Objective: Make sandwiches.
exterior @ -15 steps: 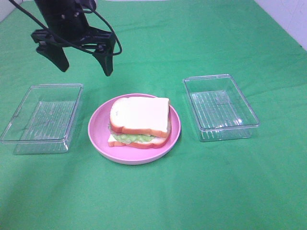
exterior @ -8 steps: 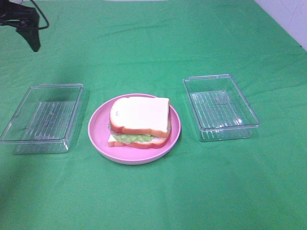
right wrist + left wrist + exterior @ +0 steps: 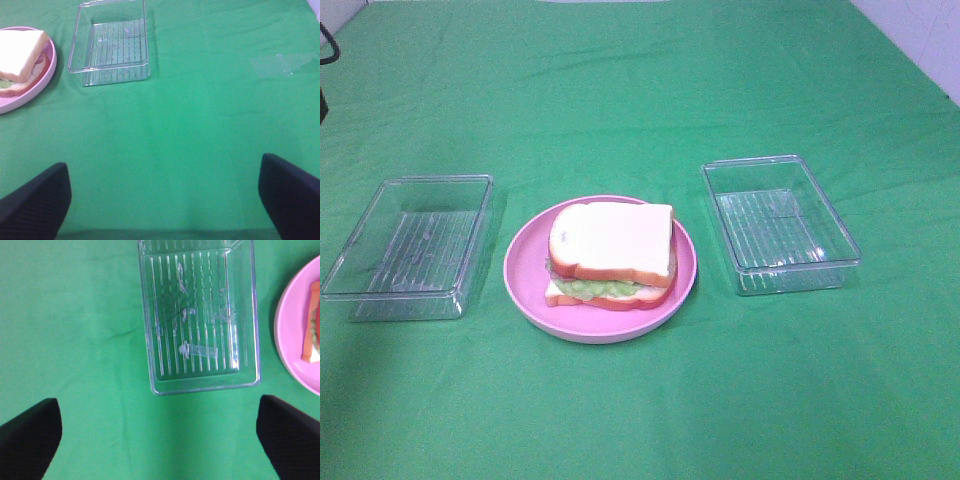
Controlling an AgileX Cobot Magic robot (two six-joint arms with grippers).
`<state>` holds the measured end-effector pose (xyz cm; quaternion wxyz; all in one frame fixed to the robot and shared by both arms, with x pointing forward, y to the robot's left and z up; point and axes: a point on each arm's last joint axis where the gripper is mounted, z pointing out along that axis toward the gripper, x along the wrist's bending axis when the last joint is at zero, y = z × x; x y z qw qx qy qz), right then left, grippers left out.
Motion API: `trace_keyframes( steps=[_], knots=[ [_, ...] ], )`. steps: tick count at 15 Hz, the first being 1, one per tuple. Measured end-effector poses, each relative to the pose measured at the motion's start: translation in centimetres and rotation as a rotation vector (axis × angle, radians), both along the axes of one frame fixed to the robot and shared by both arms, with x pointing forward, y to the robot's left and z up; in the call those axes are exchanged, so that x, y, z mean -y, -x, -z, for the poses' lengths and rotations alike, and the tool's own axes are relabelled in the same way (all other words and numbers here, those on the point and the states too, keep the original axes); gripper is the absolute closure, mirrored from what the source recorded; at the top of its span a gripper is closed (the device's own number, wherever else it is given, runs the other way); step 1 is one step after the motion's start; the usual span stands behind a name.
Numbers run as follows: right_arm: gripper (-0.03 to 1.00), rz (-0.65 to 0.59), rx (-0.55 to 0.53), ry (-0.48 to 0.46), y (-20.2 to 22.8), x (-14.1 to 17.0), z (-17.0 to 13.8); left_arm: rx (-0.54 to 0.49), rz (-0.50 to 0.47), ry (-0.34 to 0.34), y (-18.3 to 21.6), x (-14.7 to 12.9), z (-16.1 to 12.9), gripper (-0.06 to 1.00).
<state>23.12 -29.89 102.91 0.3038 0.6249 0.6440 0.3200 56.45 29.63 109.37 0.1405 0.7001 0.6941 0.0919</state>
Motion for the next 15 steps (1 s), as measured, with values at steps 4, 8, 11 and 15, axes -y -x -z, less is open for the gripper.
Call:
trace_keyframes(
  steps=[4,8,11,15],
  knots=[
    [0.00,0.000,0.000,0.000,0.0,0.0,0.0,0.145,-0.007,-0.010,8.0,-0.1,-1.6,-0.05],
    [0.00,0.000,0.000,0.000,0.0,0.0,0.0,0.268,-0.005,-0.011,14.3,0.0,-3.0,-0.05],
    [0.00,0.000,0.000,0.000,0.0,0.0,0.0,0.377,0.001,-0.015,19.3,0.0,-3.2,-0.05],
    [0.00,0.000,0.000,0.000,0.0,0.0,0.0,0.485,0.008,-0.015,27.0,0.0,0.5,-0.05]
  ],
)
